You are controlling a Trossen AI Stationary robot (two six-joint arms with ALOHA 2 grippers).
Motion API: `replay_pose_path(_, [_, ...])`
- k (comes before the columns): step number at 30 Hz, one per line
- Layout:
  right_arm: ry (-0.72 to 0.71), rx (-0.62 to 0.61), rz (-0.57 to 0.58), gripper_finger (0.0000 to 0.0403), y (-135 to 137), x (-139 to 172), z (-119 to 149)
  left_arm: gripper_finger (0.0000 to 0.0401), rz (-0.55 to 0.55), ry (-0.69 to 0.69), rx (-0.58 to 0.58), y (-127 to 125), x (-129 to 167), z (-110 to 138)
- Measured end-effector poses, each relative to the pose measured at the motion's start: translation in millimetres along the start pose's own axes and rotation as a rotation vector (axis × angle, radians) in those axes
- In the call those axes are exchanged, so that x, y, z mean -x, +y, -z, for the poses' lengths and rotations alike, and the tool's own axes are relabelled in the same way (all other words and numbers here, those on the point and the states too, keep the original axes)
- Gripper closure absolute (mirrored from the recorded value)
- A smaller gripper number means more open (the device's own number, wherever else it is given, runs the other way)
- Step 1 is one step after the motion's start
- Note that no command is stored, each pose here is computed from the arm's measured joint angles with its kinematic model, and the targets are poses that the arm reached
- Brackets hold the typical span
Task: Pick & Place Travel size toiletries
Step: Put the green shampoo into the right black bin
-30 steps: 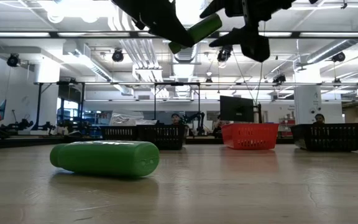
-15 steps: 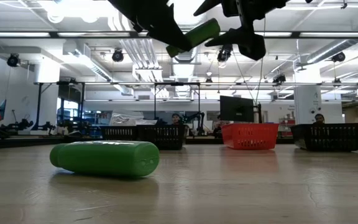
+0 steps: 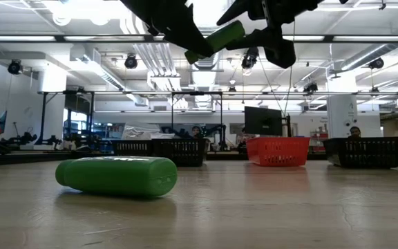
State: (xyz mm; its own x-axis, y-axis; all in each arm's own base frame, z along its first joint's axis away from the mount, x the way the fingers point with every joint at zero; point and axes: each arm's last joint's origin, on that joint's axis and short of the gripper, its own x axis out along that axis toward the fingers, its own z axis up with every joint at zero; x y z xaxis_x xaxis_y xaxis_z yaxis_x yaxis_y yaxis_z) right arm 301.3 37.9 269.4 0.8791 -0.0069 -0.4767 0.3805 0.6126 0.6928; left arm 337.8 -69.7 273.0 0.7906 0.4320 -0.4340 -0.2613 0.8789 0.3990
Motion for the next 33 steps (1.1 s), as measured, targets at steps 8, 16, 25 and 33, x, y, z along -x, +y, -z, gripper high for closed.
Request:
replay_pose_path(8, [-0.002,0.001,0.006,0.0282,-0.8,0.0,0.1,0.0226,0.001,0.000,-0.002,0.1,0.1,0.0])
replay_pose_path(16, [0.015,0.017,0.032,0.0300,-3.2,0.0,2.1,0.0163,0.022,-0.002,0.113,-1.1,0.5,-0.1])
replay_pose_path(25, [0.106,0.036,0.205,0.0302,-17.4,6.6,10.2,0.0103,0.029,0.023,0.094,-4.5,7.7,2.2])
replay_pose_path(33, [0.050,0.075,0.582,0.0306,-20.7,62.0,12.7,0.0103,0.010,0.125,0.076,-8.5,23.5,13.6])
